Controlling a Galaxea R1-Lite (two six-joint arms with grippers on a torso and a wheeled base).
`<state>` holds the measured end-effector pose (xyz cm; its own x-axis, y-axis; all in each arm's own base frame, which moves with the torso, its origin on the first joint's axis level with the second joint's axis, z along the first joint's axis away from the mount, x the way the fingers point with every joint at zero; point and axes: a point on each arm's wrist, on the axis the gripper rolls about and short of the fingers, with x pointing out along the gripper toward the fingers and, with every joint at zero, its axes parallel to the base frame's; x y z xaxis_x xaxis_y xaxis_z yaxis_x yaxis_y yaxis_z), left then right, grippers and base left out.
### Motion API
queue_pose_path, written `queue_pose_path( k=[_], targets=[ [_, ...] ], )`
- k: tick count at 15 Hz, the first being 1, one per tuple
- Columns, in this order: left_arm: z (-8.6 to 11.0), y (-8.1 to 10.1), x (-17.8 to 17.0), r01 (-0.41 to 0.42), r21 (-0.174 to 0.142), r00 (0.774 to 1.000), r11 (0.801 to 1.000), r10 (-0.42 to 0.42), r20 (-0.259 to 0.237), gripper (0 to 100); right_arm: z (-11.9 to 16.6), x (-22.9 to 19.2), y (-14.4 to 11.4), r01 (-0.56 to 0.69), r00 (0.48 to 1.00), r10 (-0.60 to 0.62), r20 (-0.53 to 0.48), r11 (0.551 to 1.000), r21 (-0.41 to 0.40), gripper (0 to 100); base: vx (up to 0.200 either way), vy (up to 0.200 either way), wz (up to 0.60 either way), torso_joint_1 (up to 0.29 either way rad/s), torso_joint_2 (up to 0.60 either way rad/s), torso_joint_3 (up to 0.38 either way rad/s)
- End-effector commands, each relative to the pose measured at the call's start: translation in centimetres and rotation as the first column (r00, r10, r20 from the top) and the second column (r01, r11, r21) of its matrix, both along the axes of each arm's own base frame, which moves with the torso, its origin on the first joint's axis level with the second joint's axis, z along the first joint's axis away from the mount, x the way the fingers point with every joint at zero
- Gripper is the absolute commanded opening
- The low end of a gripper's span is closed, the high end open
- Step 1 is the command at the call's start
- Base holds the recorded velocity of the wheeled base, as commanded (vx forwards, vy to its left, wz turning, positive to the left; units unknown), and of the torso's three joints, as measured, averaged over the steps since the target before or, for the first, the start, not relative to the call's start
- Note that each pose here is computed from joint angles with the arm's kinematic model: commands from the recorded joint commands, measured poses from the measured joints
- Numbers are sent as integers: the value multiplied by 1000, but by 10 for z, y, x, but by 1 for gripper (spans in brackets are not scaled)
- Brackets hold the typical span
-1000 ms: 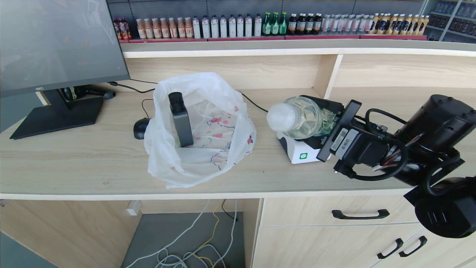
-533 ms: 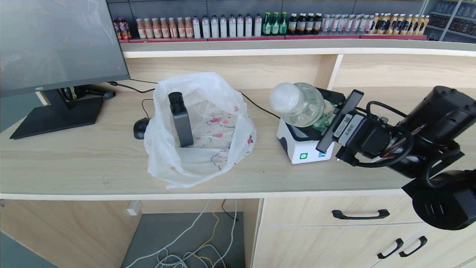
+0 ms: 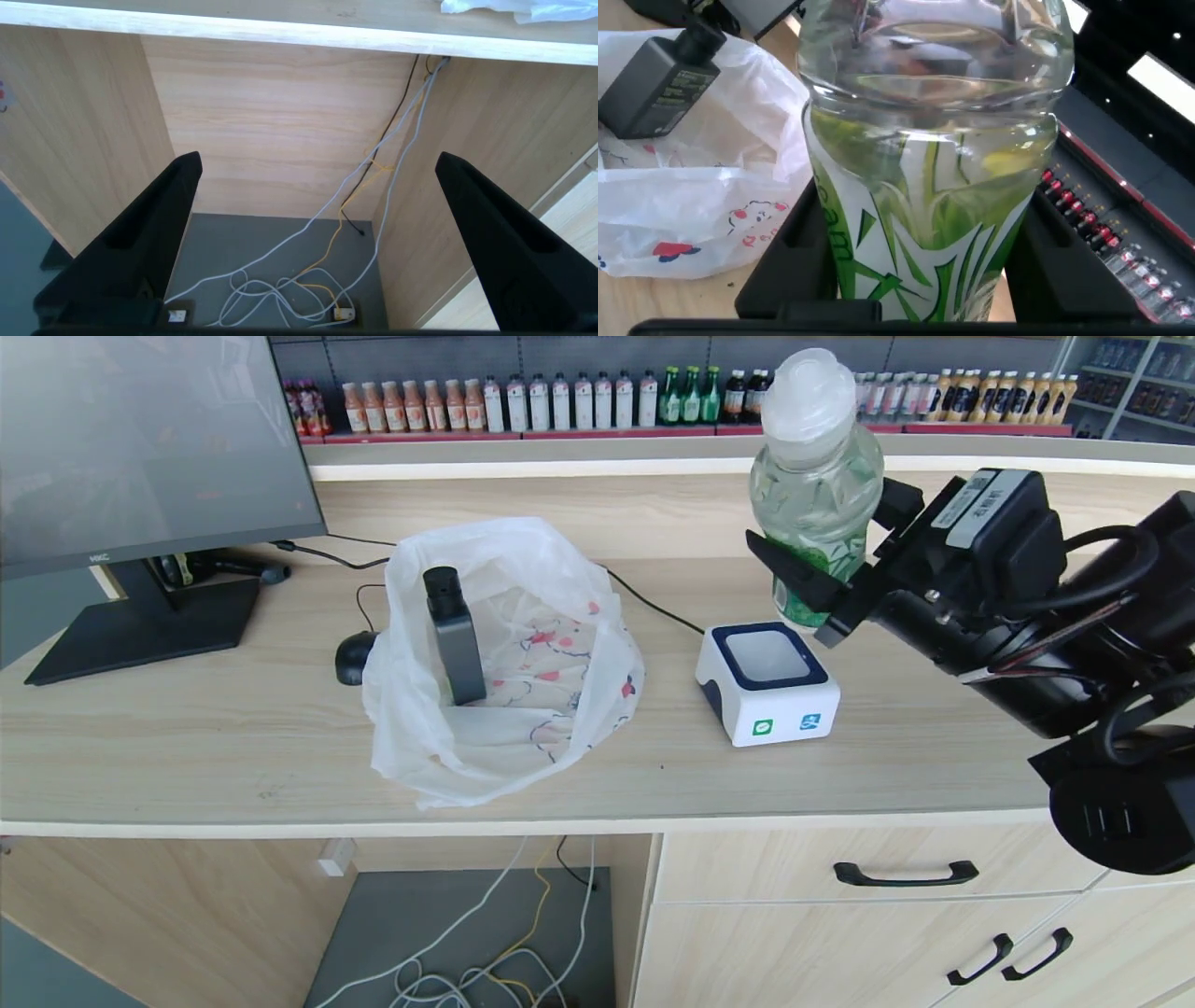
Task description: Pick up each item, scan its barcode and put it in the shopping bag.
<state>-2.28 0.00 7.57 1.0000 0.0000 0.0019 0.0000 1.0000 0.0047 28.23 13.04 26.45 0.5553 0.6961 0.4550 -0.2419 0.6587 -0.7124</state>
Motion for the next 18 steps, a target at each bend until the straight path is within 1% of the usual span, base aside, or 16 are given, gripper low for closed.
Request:
queue_pose_path(
  k=[1, 2, 3, 5, 6, 7, 8, 10, 11, 12, 14, 15, 16, 18],
  targets=[
    [0, 0, 0, 0, 0, 1000, 1000, 0, 1, 100, 5, 1, -8, -7, 1000, 8, -16, 998, 62, 0, 0, 0, 0, 0, 0, 0],
    [0, 0, 0, 0, 0, 1000, 1000, 0, 1, 100, 8, 3, -17, -26, 998, 33, -50, 991, 135, 0, 0, 0, 0, 0, 0, 0],
    [0, 0, 0, 0, 0, 1000, 1000, 0, 1, 100, 9, 4, -22, -38, 996, 51, -74, 984, 171, 0, 0, 0, 0, 0, 0, 0],
    [0, 0, 0, 0, 0, 1000, 1000, 0, 1, 100, 15, 2, -27, -69, 986, 109, -128, 957, 281, 0, 0, 0, 0, 0, 0, 0],
    [0, 0, 0, 0, 0, 1000, 1000, 0, 1, 100, 20, 1, -30, -51, 981, 115, -157, 929, 367, 0, 0, 0, 0, 0, 0, 0],
    [0, 0, 0, 0, 0, 1000, 1000, 0, 1, 100, 23, 1, -30, -50, 977, 131, -166, 905, 422, 0, 0, 0, 0, 0, 0, 0],
    [0, 0, 0, 0, 0, 1000, 1000, 0, 1, 100, 25, -1, -29, -56, 976, 145, -164, 889, 454, 0, 0, 0, 0, 0, 0, 0],
    [0, 0, 0, 0, 0, 1000, 1000, 0, 1, 100, 21, -3, -28, -47, 975, 144, -171, 881, 472, 0, 0, 0, 0, 0, 0, 0],
    [0, 0, 0, 0, 0, 1000, 1000, 0, 1, 100, 17, -5, -23, -43, 971, 149, -185, 875, 482, 0, 0, 0, 0, 0, 0, 0],
    [0, 0, 0, 0, 0, 1000, 1000, 0, 1, 100, 15, -7, -20, -1, 971, 124, -204, 858, 514, 0, 0, 0, 0, 0, 0, 0],
    [0, 0, 0, 0, 0, 1000, 1000, 0, 1, 100, 11, -11, -8, 75, 966, 86, -245, 810, 582, 0, 0, 0, 0, 0, 0, 0],
    [0, 0, 0, 0, 0, 1000, 1000, 0, 1, 100, 6, -15, -2, 135, 957, 56, -284, 782, 609, 0, 0, 0, 0, 0, 0, 0],
    [0, 0, 0, 0, 0, 1000, 1000, 0, 1, 100, 4, -21, 6, 157, 951, 54, -303, 762, 629, 0, 0, 0, 0, 0, 0, 0],
    [0, 0, 0, 0, 0, 1000, 1000, 0, 1, 100, 5, -31, 18, 168, 945, 66, -319, 740, 651, 0, 0, 0, 0, 0, 0, 0]
  ],
)
